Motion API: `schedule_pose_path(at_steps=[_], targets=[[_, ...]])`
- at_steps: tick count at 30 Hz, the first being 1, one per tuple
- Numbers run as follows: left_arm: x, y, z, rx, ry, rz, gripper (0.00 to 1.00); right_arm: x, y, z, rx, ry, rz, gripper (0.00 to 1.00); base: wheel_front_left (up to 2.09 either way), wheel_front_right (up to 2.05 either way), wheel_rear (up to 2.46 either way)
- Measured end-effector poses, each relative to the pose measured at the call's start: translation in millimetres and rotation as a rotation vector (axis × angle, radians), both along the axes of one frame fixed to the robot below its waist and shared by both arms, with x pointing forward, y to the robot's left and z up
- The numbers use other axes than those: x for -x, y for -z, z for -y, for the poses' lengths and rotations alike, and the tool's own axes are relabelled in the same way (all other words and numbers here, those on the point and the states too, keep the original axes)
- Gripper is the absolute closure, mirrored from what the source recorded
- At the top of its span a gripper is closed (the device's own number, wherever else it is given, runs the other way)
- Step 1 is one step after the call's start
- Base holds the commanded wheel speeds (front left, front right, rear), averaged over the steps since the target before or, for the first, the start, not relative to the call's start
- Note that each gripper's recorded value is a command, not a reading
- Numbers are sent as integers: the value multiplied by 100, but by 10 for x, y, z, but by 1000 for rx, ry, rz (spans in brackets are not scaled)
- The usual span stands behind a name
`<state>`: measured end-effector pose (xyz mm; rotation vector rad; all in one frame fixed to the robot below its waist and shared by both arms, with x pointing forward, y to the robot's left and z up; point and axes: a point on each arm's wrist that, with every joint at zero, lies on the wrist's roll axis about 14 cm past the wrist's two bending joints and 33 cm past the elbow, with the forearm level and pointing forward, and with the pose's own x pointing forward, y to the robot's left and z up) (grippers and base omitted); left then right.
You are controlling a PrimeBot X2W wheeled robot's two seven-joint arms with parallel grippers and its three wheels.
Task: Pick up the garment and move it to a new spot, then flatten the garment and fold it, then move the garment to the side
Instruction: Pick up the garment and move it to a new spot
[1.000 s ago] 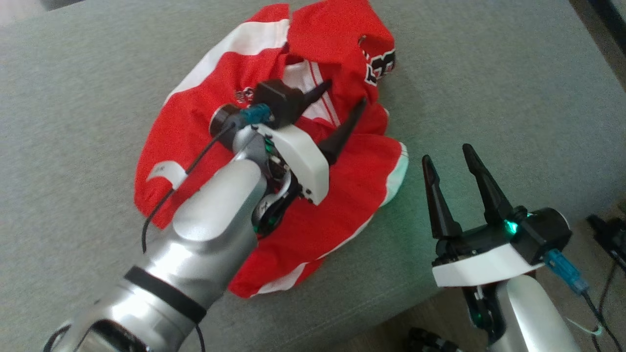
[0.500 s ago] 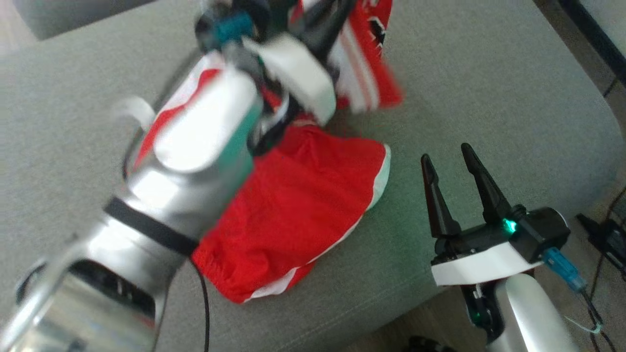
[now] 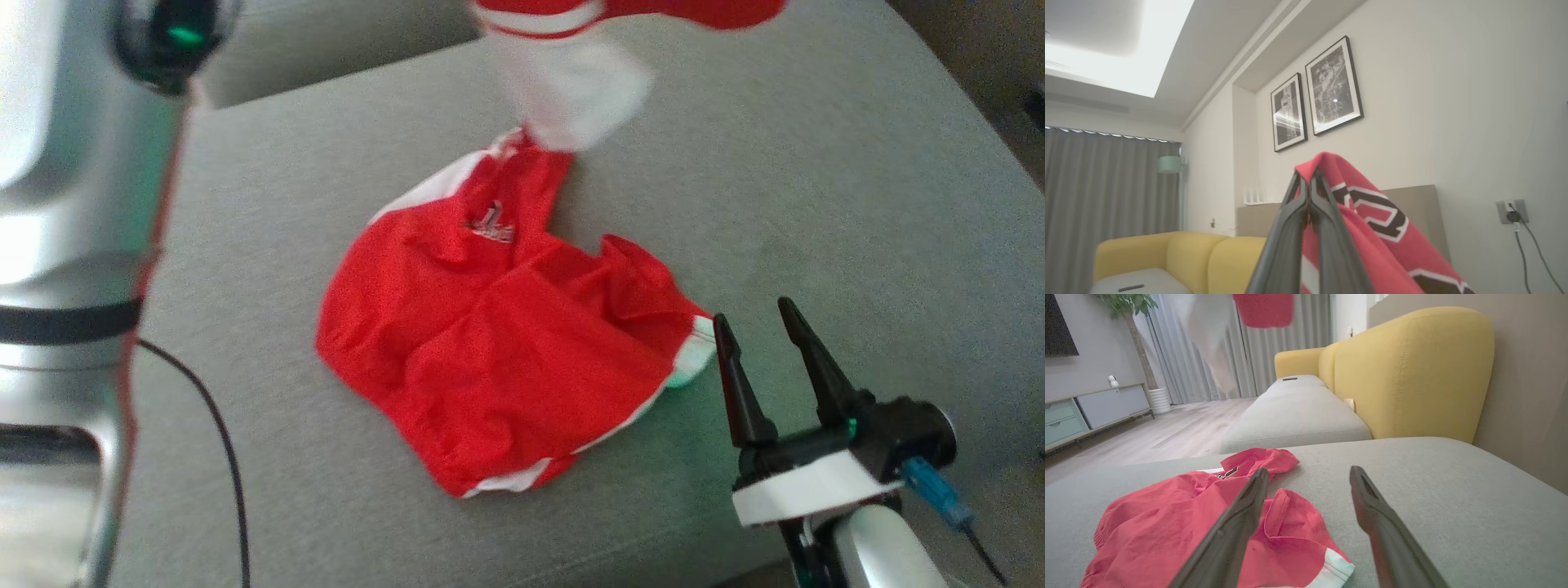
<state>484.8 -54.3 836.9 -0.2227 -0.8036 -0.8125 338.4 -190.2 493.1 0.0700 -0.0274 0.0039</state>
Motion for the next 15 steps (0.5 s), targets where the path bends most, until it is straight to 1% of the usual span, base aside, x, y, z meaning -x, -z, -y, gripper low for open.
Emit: schedule_pose_path(at_steps=[5, 7, 15], targets=[[-52, -163, -728, 1, -183, 31, 100, -33, 44, -239, -9, -77, -7, 0, 0, 0, 0], [-68, -137, -1014, -21, -259, 30, 100, -60, 43, -335, -12, -108, -5, 0, 0, 0, 0], [-176, 371, -2124, -164, -565, -77, 100, -237, 43, -721, -12, -234, 0, 0, 0, 0, 0]])
